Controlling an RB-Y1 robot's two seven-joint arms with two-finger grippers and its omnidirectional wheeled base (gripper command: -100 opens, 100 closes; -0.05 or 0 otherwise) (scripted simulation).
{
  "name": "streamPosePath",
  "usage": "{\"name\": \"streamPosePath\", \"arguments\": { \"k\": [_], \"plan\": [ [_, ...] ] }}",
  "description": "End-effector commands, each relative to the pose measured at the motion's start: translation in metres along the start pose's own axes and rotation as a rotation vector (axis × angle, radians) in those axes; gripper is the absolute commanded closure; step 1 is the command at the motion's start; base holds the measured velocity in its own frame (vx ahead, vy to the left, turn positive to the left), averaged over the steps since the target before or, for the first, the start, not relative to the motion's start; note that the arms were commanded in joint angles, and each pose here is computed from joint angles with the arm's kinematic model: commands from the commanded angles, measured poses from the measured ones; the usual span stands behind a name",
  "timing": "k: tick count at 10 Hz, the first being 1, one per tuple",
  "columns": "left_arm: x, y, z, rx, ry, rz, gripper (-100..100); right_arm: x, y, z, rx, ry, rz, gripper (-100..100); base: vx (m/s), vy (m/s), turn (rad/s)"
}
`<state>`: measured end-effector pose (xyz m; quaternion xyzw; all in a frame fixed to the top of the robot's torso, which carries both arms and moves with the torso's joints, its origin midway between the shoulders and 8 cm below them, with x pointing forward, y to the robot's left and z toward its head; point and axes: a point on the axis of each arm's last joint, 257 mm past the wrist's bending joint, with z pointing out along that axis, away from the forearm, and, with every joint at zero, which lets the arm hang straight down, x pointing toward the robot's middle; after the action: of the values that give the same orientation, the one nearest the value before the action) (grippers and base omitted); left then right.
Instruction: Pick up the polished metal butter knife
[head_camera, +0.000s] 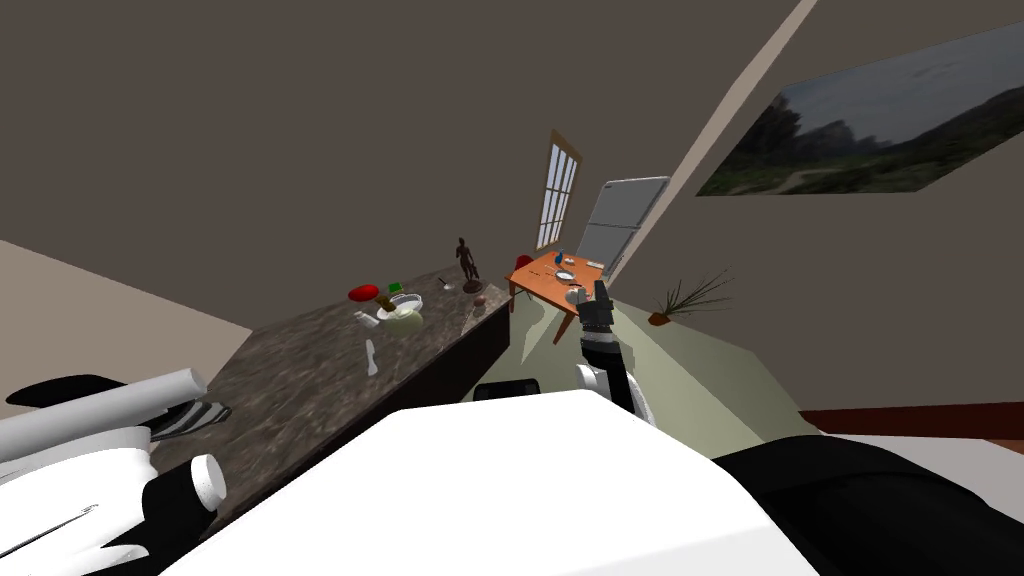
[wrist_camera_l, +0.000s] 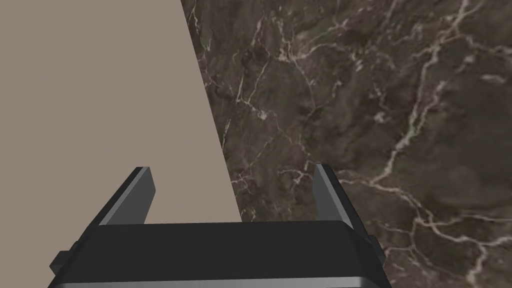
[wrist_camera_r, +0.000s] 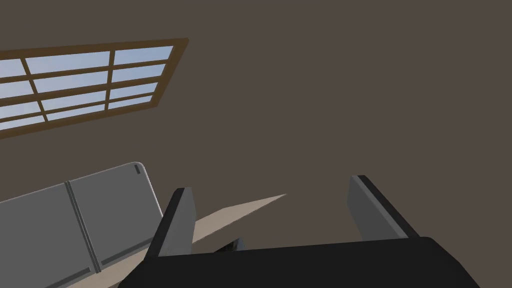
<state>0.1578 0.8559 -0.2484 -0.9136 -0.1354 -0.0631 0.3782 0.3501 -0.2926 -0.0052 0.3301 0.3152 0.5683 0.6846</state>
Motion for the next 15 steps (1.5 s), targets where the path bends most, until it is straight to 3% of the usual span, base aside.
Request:
{"name": "streamPosePath", "arguments": {
  "k": [1, 2, 3, 4, 5, 6, 7, 8, 9, 10, 11, 12, 14, 15],
  "plan": [
    [-0.02, 0.01, 0.004, -0.042, -0.058, -0.046, -100, 0.0, 0.0, 0.0, 0.0, 0.0, 0.0, 0, 0.014, 0.011, -0.125],
    [-0.022, 0.011, 0.004, -0.048, -0.066, -0.046, -100, 0.0, 0.0, 0.0, 0.0, 0.0, 0.0, 0, 0.007, 0.004, 0.018],
    [-0.038, 0.012, 0.006, -0.088, -0.115, -0.13, -100, 0.0, 0.0, 0.0, 0.0, 0.0, 0.0, 0, 0.009, -0.001, -0.239],
    [-0.043, 0.017, 0.005, -0.105, -0.138, -0.13, -100, 0.0, 0.0, 0.0, 0.0, 0.0, 0.0, 0, 0.01, 0.008, -0.154],
    [-0.05, 0.013, 0.001, -0.131, -0.164, -0.209, -100, 0.0, 0.0, 0.0, 0.0, 0.0, 0.0, 0, 0.016, 0.007, -0.228],
    [-0.06, 0.022, 0.002, -0.157, -0.199, -0.209, -100, 0.0, 0.0, 0.0, 0.0, 0.0, 0.0, 0, 0.015, 0.012, -0.131],
    [-0.066, 0.021, -0.001, -0.186, -0.226, -0.284, -100, 0.0, 0.0, 0.0, 0.0, 0.0, 0.0, 0, 0.017, 0.008, -0.246],
    [-0.08, 0.034, 0.0, -0.218, -0.271, -0.284, -100, 0.0, 0.0, 0.0, 0.0, 0.0, 0.0, 0, 0.013, 0.015, -0.128],
    [-0.08, 0.034, 0.0, -0.218, -0.271, -0.284, -100, 0.0, 0.0, 0.0, 0.0, 0.0, 0.0, 0, 0.006, 0.008, 0.024],
    [-0.091, 0.042, -0.003, -0.263, -0.317, -0.354, -100, 0.0, 0.0, 0.0, 0.0, 0.0, 0.0, 0, 0.012, 0.004, -0.185],
    [-0.094, 0.045, -0.004, -0.273, -0.331, -0.353, -100, 0.0, 0.0, 0.0, 0.0, 0.0, 0.0, 0, 0.012, 0.01, -0.124],
    [-0.102, 0.053, -0.008, -0.313, -0.37, -0.416, -100, 0.0, 0.0, 0.0, 0.0, 0.0, 0.0, 0, 0.016, 0.012, -0.233],
    [-0.106, 0.057, -0.011, -0.328, -0.39, -0.415, -100, 0.0, 0.0, 0.0, 0.0, 0.0, 0.0, 0, 0.008, 0.012, -0.066],
    [-0.112, 0.064, -0.018, -0.371, -0.432, -0.471, -100, 0.0, 0.0, 0.0, 0.0, 0.0, 0.0, 0, 0.009, 0.005, -0.205]
  ]
}}
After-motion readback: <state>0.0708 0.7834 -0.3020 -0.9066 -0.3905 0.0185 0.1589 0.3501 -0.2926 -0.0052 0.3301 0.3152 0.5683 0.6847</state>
